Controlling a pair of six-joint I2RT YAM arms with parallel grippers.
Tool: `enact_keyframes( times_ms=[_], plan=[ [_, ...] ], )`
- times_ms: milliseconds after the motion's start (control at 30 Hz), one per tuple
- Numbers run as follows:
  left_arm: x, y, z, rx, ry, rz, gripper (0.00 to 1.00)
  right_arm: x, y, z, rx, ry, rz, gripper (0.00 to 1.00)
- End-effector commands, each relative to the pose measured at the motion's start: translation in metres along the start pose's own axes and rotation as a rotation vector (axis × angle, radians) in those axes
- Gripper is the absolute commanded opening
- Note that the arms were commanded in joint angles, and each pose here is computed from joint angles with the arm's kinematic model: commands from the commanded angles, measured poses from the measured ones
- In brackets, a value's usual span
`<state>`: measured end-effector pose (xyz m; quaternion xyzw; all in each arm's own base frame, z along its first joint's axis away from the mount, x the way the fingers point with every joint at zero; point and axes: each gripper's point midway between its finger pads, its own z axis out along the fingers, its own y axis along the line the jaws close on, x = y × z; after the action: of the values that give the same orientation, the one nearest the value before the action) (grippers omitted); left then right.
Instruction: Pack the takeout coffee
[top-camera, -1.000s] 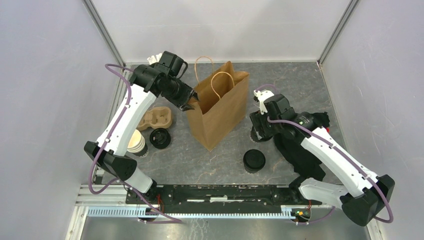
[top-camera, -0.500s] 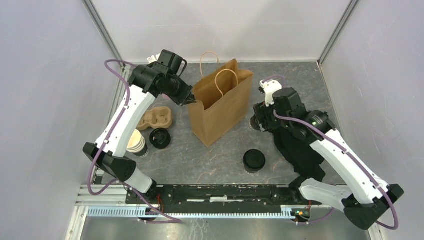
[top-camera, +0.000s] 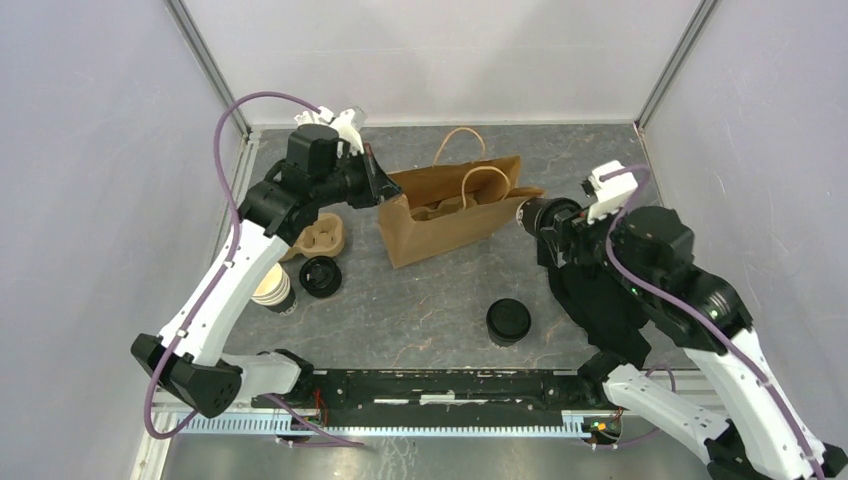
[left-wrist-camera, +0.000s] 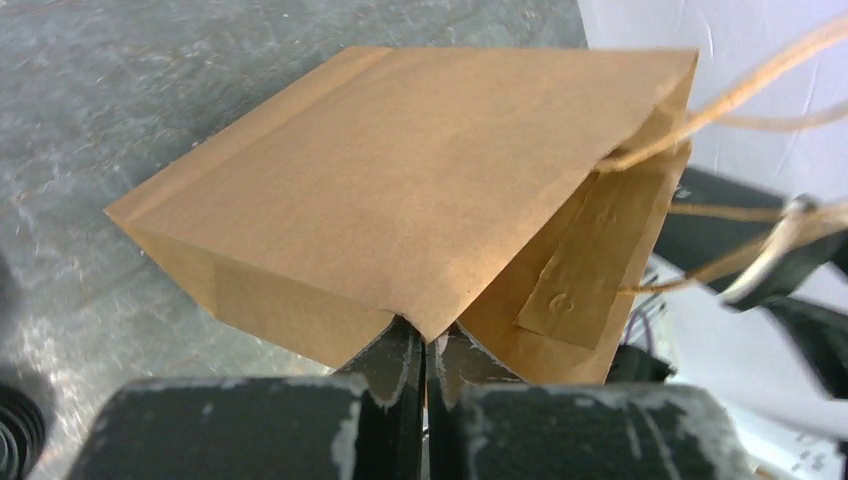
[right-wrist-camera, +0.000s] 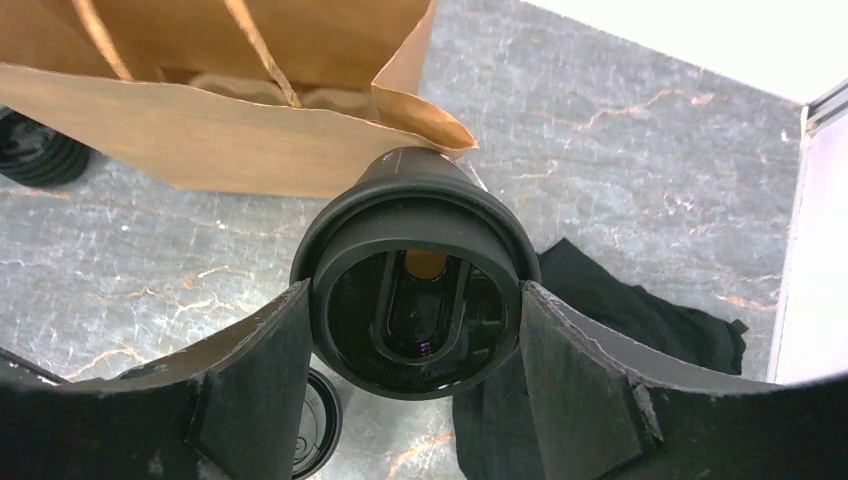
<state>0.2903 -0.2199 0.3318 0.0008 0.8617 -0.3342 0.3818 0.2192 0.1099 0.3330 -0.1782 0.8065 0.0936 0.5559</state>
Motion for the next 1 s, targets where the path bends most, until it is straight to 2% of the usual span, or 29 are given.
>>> enact_keyframes(
  times_ms=[0, 233, 300, 433, 567, 667, 833, 867, 933, 967],
  plan=[
    [-0.001, -0.020, 0.013, 0.215, -0.058, 0.319, 0.02, -0.025, -0.009, -0.016, 0.021, -0.131, -0.046, 0.30],
    [0.016, -0.010, 0.010, 0.242, -0.066, 0.431, 0.02, -0.026, 0.005, -0.036, -0.101, -0.208, -0.184, 0.30],
    [0.014, -0.003, 0.010, 0.184, -0.058, 0.384, 0.03, -0.023, 0.003, -0.038, -0.092, -0.198, -0.187, 0.30],
    [0.006, 0.022, 0.005, -0.030, -0.031, 0.206, 0.19, -0.026, 0.002, -0.040, -0.089, -0.182, -0.180, 0.26],
    [0.011, 0.018, 0.002, -0.047, 0.007, 0.091, 0.29, -0.022, 0.004, -0.032, -0.091, -0.158, -0.175, 0.24],
    [0.012, 0.019, 0.002, -0.056, 0.008, 0.057, 0.33, -0.022, 0.002, -0.025, -0.070, -0.144, -0.159, 0.21],
    [0.008, 0.021, 0.001, -0.109, 0.000, 0.032, 0.54, -0.029, 0.003, -0.022, -0.071, -0.160, -0.152, 0.20],
    [0.006, 0.025, 0.001, -0.159, -0.013, 0.015, 0.60, -0.030, 0.004, -0.022, -0.075, -0.166, -0.152, 0.21],
    [0.004, 0.036, 0.002, -0.290, -0.039, -0.006, 0.80, -0.030, 0.005, -0.021, -0.084, -0.167, -0.153, 0.21],
    [0.004, 0.034, 0.004, -0.324, -0.044, 0.005, 0.85, -0.029, 0.005, -0.020, -0.084, -0.164, -0.154, 0.21]
  ],
)
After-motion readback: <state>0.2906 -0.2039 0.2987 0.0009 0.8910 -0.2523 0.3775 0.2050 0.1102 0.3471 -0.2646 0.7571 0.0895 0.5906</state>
